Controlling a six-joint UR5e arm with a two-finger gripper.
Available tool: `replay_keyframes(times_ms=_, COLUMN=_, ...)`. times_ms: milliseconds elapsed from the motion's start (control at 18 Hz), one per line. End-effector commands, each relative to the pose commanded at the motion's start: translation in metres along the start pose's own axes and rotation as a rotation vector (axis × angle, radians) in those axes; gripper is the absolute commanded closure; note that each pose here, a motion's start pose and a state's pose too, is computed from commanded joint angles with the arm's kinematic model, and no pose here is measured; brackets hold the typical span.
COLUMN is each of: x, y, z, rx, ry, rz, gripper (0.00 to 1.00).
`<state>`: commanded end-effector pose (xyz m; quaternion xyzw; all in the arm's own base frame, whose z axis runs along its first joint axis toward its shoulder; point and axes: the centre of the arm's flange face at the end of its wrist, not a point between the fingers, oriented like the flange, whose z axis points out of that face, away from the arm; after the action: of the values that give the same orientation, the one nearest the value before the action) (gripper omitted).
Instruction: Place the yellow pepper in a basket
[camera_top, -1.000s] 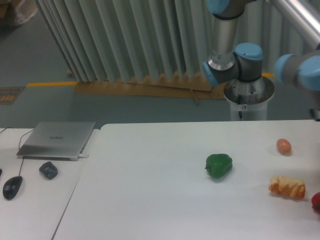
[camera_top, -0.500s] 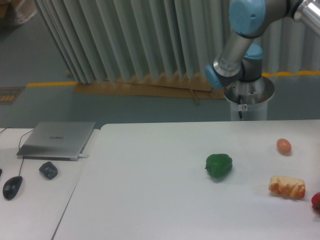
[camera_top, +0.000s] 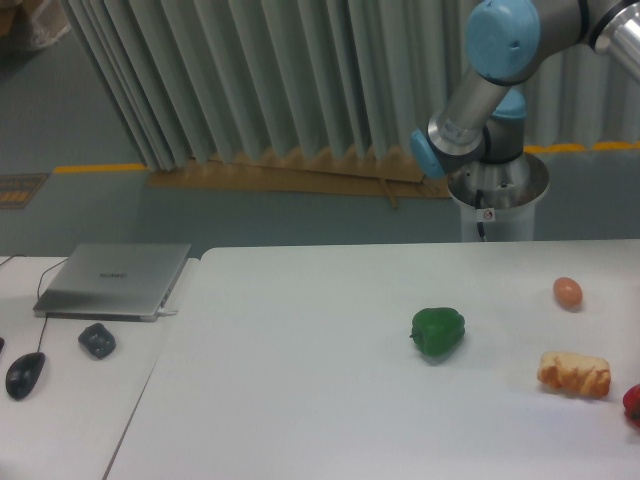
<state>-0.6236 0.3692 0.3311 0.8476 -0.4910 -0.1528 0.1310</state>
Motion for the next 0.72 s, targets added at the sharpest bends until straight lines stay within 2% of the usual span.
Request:
replay_keyframes(times_ms=56, x=0.003, y=-0.004, z=-0.009, rx=0.037, ry=-0.033, rz=-0.014, gripper=0.0)
replay_keyframes(times_ms=111, x=0.018, y=-0.011, z=-0.025, rx=0.118, ry=-0.071, rz=-0.073, gripper=0.0)
replay_keyframes(times_ms=222, x=0.039, y=-0.02, z=-0.05, rx=0.262, ry=-0.076, rz=-0.215, gripper=0.0)
replay_keyframes(times_ms=278, x=0.045, y=-0.025, z=-0.065, rx=0.325, ry=-0.056, rz=-0.251, gripper=0.0)
replay_keyframes(times_ms=389, x=0.051, y=-0.026, z=-0.087, rx=0.331, ry=-0.043, rz=-0.253, gripper=0.0)
replay_keyframes(times_ms=722, x=0.054, y=-0.027, z=-0.101, rx=0.313, ry=0.08, rz=-0.243, gripper=0.0)
